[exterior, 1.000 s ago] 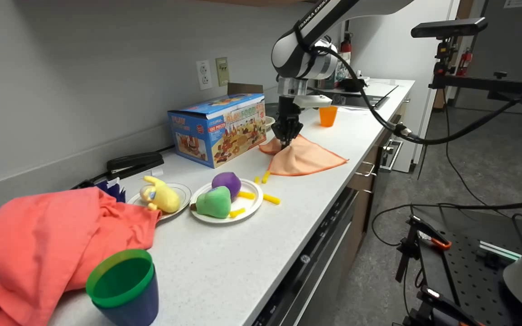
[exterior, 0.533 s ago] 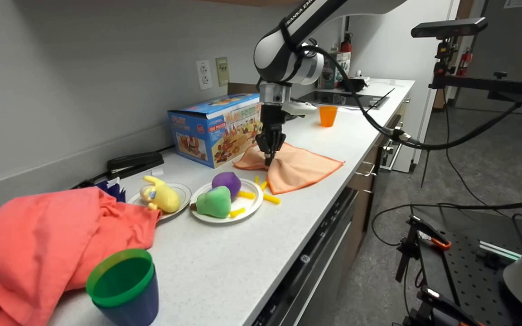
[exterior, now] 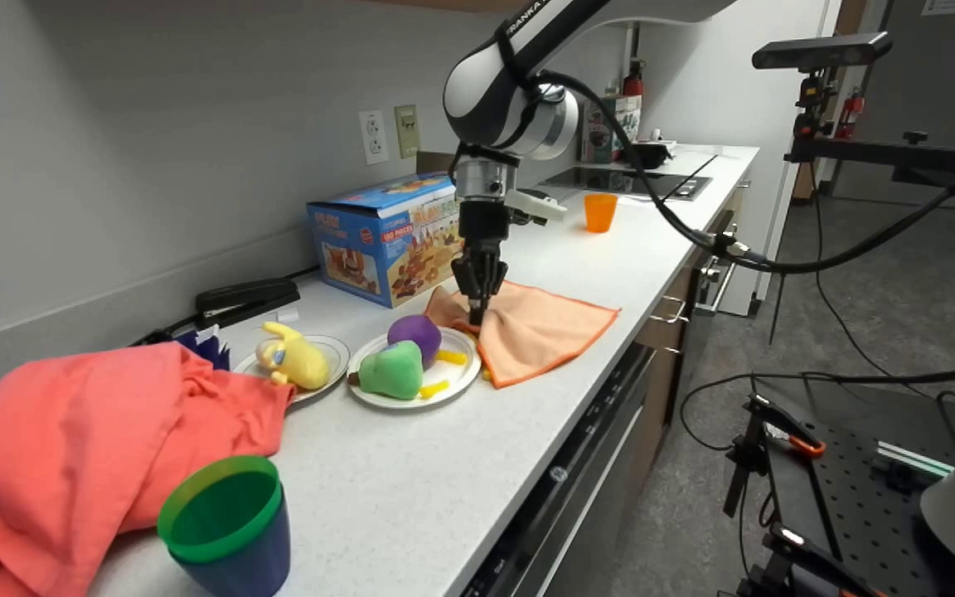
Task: Wipe the counter with the cloth
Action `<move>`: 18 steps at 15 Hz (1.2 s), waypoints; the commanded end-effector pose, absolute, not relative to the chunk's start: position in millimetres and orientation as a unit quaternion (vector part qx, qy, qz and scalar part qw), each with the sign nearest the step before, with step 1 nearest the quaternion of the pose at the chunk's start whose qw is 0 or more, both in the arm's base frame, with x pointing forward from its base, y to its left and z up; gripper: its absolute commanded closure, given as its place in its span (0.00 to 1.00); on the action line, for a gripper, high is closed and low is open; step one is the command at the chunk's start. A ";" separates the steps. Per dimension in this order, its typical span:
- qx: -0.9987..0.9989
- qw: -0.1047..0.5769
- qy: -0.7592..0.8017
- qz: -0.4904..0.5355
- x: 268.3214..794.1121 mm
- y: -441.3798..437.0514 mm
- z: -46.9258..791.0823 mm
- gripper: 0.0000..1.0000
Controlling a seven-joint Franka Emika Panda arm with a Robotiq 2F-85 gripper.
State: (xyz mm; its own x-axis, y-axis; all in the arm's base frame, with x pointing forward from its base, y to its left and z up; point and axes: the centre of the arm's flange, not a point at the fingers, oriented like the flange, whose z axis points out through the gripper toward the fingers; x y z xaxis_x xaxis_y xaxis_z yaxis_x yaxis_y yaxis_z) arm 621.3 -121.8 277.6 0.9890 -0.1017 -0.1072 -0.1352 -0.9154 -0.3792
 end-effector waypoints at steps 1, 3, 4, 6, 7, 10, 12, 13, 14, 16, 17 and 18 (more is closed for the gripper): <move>-0.971 0.233 0.029 0.043 631.4 -95.5 283.9 0.99; -0.970 0.240 0.019 0.039 633.8 -85.7 285.3 0.99; -0.969 0.243 0.016 0.037 635.2 -82.6 285.8 0.99; -0.969 0.246 0.013 0.033 637.9 -80.8 287.5 0.99; -0.968 0.247 0.014 0.031 639.1 -81.3 288.3 0.99; -0.970 0.243 0.018 0.024 638.9 -97.3 292.4 0.99; -0.973 0.224 0.038 0.023 637.0 -127.7 294.7 0.99; -0.976 0.210 0.058 0.022 635.4 -148.5 293.6 0.99; -0.978 0.196 0.075 0.020 633.6 -168.2 291.6 0.99; -0.979 0.158 0.125 0.018 627.7 -212.7 285.0 0.99; -0.979 0.141 0.146 0.014 623.4 -235.9 280.7 0.99; -0.978 0.128 0.167 0.013 619.0 -254.2 278.4 0.99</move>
